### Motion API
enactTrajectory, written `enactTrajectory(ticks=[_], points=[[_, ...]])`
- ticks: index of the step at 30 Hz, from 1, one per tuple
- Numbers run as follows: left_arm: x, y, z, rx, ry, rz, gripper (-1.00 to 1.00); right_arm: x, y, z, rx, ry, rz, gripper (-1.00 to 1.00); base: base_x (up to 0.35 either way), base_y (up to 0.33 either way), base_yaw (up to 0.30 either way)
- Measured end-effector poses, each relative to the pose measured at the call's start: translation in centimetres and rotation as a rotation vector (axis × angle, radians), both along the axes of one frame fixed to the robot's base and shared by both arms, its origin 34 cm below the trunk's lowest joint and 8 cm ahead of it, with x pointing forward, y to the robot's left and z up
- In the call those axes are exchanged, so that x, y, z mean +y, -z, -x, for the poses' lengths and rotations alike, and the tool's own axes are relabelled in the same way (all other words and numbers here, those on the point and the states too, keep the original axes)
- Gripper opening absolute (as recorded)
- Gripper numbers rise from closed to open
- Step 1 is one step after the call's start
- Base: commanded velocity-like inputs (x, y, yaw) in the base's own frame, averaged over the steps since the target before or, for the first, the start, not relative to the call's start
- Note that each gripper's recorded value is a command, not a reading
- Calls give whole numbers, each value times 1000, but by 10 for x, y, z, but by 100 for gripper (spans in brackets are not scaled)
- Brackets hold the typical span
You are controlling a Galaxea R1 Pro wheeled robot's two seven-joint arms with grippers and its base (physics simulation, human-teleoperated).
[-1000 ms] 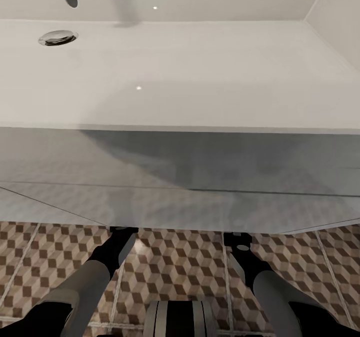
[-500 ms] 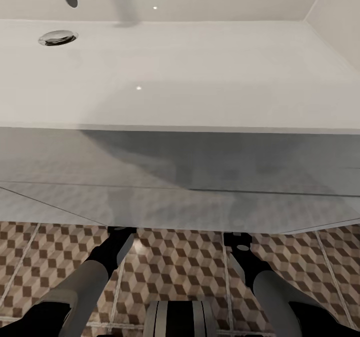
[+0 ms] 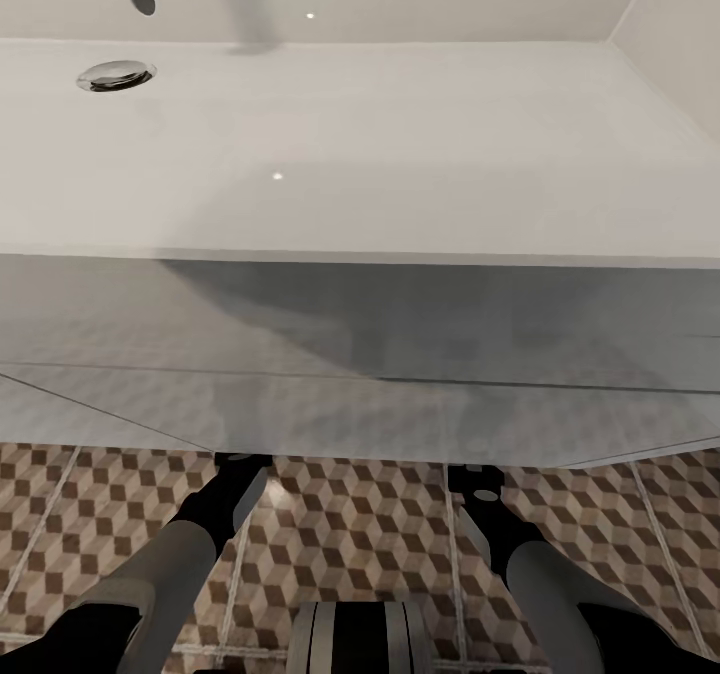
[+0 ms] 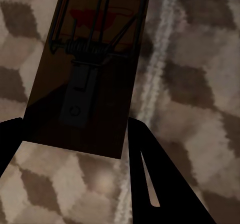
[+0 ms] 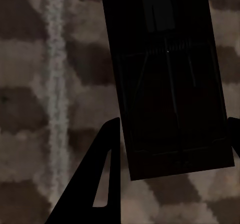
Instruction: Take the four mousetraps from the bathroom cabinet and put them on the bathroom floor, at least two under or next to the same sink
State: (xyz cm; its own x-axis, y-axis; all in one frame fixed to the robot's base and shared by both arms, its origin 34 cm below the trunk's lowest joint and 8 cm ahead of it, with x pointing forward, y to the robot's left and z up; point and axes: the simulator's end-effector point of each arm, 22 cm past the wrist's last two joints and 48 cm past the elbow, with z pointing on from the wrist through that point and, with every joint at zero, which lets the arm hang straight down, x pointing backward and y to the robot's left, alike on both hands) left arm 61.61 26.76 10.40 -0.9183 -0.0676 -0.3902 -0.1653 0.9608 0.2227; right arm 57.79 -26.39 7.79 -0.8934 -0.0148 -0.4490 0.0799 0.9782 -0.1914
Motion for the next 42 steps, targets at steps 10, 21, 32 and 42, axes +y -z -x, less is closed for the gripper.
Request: enactTrajectory(ticks=[10, 21, 32, 42], points=[[0, 0, 0, 0, 0, 0, -100, 0, 0, 0, 0, 0, 0, -100, 0, 0, 0], [-1, 0, 0, 1, 3, 0, -100, 0, 0, 0, 0, 0, 0, -100, 0, 0, 0], [0, 0, 0, 1, 3, -1, -100, 0, 0, -1, -3, -2, 0, -100, 0, 0, 0], [-1, 0, 0, 1, 3, 0, -100, 0, 0, -1, -5, -3, 0, -100, 0, 0, 0]])
